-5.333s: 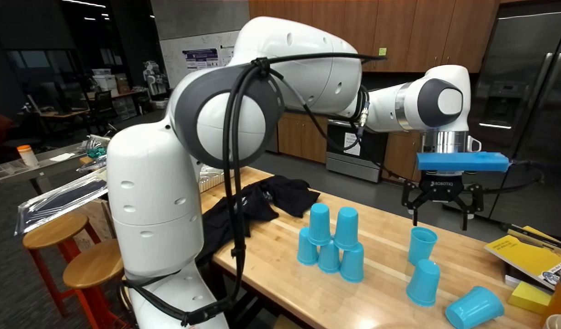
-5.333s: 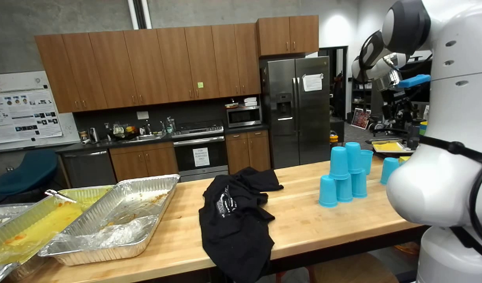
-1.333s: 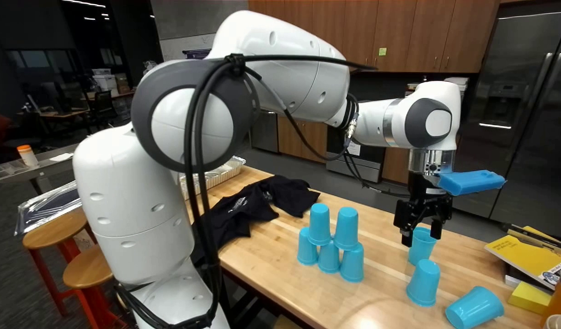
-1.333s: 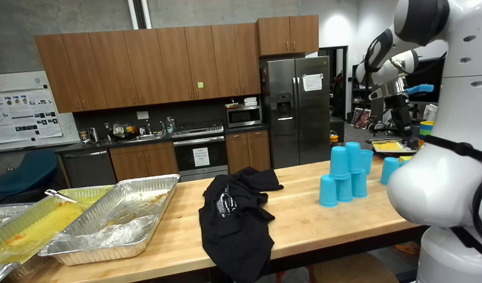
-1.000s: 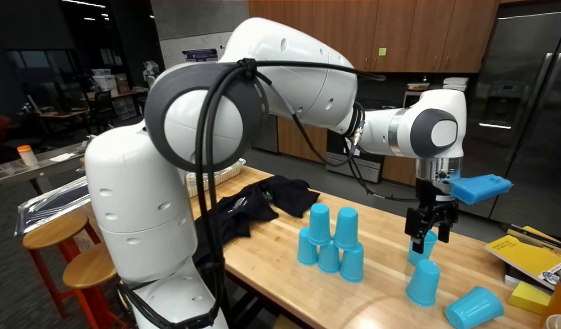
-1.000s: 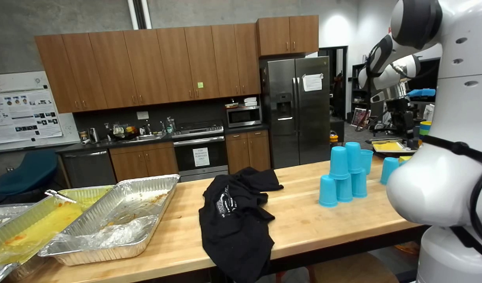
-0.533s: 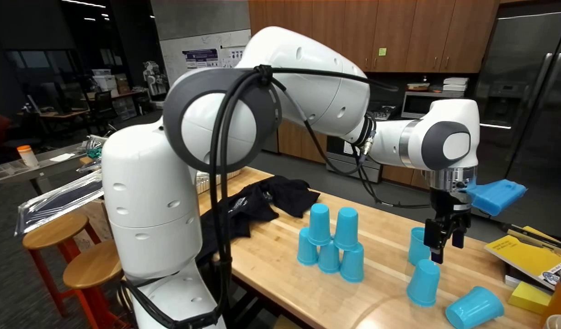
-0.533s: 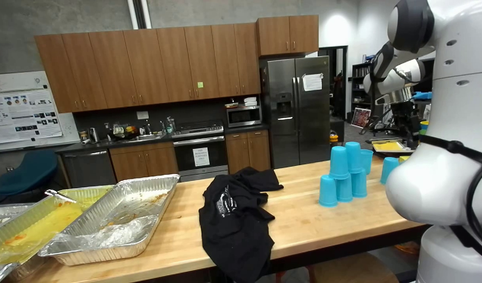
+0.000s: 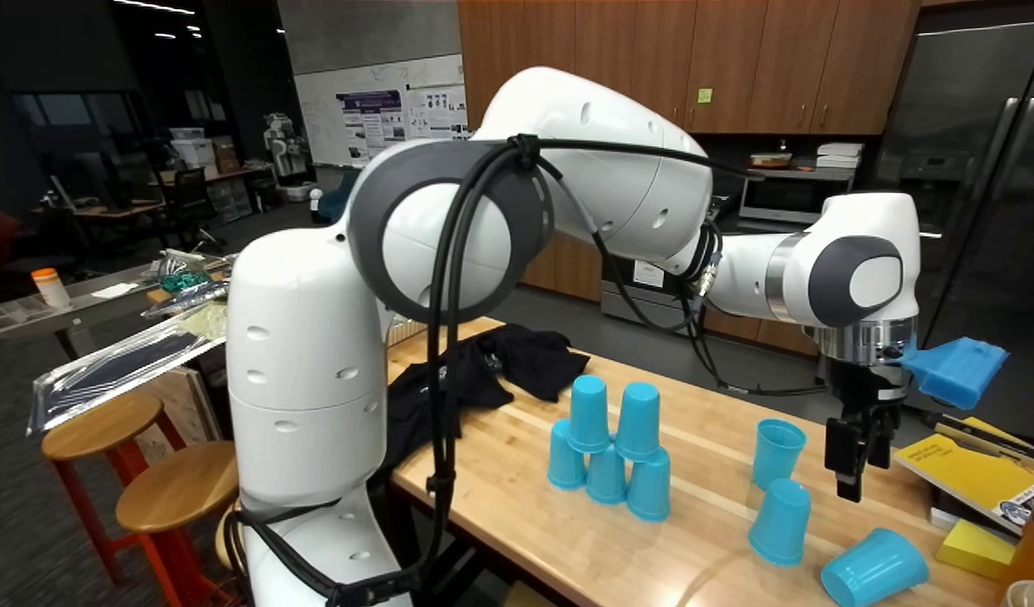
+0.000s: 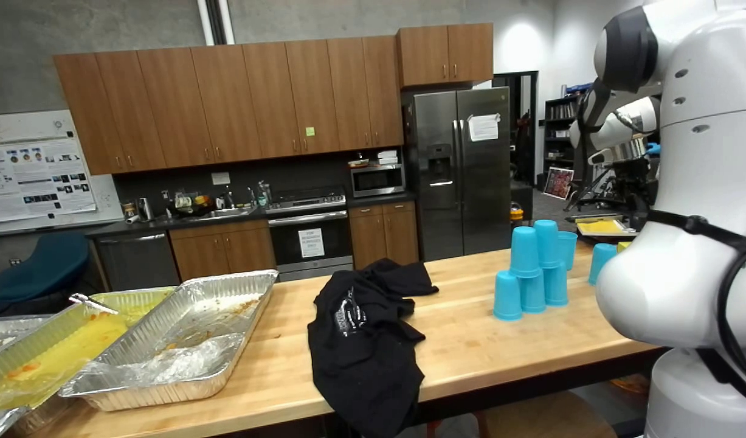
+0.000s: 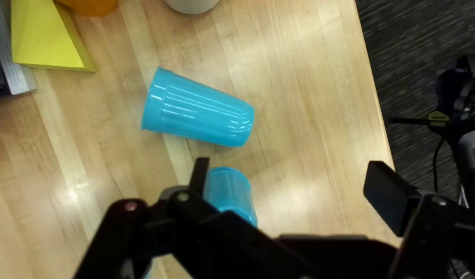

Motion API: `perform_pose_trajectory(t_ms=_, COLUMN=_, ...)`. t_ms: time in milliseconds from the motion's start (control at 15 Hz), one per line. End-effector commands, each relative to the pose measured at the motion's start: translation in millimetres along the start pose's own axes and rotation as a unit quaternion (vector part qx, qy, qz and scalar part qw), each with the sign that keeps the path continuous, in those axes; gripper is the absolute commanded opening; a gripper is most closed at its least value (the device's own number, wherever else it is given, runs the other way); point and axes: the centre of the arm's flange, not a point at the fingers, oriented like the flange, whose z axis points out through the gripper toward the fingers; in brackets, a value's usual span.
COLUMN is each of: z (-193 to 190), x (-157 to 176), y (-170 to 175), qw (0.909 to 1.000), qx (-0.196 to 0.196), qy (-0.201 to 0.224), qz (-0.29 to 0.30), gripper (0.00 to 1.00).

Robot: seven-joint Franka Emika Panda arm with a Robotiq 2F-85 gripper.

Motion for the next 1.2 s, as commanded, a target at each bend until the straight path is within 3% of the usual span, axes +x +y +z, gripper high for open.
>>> perform_pose_trajectory(t_ms=0, z=7, x=-1, y=15, qw=0.9999, qx=0.0, qy=0.007, qz=-0.013, gripper=1.0)
perform_pose_trajectory(t_ms=533, z=25, x=-1, y=21, qw=0.9983, qx=0.003, qy=0.058, qz=-0.004, gripper=1.0)
perform_pose_trajectory(t_ms=1133, z=36, x=10, y=20, qw=0.999, qx=0.0, qy=0.045, qz=-0.004, gripper=1.0)
